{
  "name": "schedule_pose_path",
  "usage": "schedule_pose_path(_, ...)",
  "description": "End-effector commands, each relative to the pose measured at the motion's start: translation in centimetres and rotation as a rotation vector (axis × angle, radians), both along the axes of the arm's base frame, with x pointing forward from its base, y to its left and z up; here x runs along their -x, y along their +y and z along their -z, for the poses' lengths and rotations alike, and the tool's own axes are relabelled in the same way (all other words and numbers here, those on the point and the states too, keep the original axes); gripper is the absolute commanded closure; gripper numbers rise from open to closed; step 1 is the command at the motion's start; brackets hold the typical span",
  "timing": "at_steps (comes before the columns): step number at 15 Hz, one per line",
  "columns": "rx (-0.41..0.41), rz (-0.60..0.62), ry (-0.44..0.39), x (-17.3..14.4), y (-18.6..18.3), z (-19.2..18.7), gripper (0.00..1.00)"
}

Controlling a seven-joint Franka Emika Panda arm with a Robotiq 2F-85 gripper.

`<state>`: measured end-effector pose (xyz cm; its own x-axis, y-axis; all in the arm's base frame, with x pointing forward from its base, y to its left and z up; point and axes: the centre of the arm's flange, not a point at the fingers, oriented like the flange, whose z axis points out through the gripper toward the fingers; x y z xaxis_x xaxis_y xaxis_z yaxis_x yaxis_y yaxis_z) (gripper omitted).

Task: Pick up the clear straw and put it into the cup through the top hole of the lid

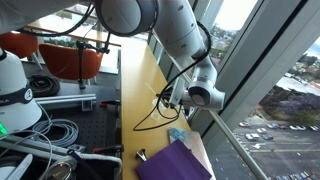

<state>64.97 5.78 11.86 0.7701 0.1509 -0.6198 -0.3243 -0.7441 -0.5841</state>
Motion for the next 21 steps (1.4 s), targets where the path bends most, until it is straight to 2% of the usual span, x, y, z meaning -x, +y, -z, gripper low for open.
schedule_pose_path(1,-0.041,0.020,0.035,-1.7,0.9,0.7,1.00)
schedule_pose_path(15,-0.025,0.058,0.081,-2.6,1.5,4.2,1.00)
schedule_pose_path(21,0.009,0.083,0.112,-2.9,1.7,4.3,1.00)
